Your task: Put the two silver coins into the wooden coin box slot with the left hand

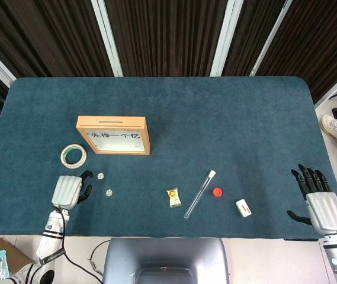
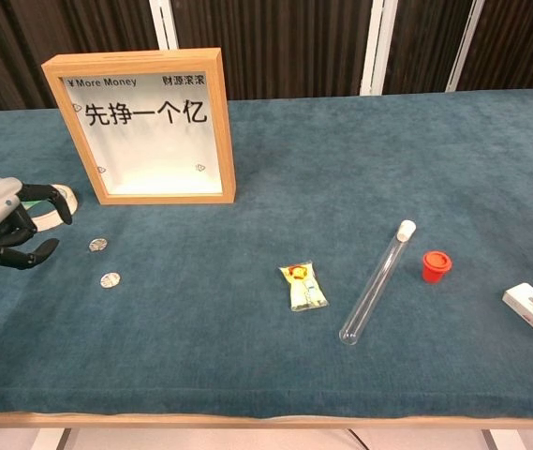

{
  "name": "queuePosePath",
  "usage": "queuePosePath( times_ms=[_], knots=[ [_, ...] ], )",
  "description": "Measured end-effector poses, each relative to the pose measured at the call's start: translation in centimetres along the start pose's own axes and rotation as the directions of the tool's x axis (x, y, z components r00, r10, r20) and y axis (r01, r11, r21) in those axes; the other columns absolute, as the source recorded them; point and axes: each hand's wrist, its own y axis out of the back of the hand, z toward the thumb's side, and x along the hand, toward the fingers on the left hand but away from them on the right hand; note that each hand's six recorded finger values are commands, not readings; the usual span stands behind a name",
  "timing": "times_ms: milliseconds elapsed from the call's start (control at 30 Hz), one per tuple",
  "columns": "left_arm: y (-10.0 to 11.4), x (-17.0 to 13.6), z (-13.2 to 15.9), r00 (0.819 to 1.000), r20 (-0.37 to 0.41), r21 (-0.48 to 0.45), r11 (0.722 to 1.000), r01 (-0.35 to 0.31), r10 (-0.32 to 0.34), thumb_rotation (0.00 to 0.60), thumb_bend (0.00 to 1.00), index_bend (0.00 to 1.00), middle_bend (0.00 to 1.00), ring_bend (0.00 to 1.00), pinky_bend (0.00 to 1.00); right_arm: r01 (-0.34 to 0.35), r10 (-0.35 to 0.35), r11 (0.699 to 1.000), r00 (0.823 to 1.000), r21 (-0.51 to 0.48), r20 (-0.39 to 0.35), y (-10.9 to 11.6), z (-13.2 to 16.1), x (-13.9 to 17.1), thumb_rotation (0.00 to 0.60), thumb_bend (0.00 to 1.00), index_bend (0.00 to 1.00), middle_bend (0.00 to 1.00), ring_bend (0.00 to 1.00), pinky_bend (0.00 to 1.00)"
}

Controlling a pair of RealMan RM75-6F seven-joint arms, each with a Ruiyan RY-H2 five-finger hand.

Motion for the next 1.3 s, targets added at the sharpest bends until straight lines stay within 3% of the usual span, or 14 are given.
queuePosePath(
  times_ms=[433, 833, 1300],
  knots=[
    [-0.9, 2.0, 1.1, 1.0, -0.014, 0.001, 1.0, 0.011, -0.011, 0.6, 0.36, 0.45, 1.0, 1.0, 1.0, -0.004, 0.004, 1.0, 1.0, -0.002, 0.003, -0.1, 0.0, 0.0, 0.6, 0.12, 0.0, 0.0, 0.0, 0.0],
    [-3.4, 3.2, 2.0, 0.997, -0.041, 0.047, 0.997, 0.067, -0.065, 0.6, 0.35, 0.45, 1.0, 1.0, 1.0, -0.001, 0.001, 1.0, 1.0, -0.016, 0.002, 0.2, -0.1, 0.1, 0.6, 0.12, 0.0, 0.0, 0.0, 0.0],
    [-3.9, 4.0, 2.0, 0.995, -0.064, 0.071, 0.994, 0.078, -0.073, 0.6, 0.36, 0.44, 1.0, 1.0, 1.0, -0.004, 0.004, 1.0, 1.0, -0.017, 0.0, 0.1, -0.1, 0.1, 0.6, 0.12, 0.0, 0.0, 0.0, 0.0]
  ],
)
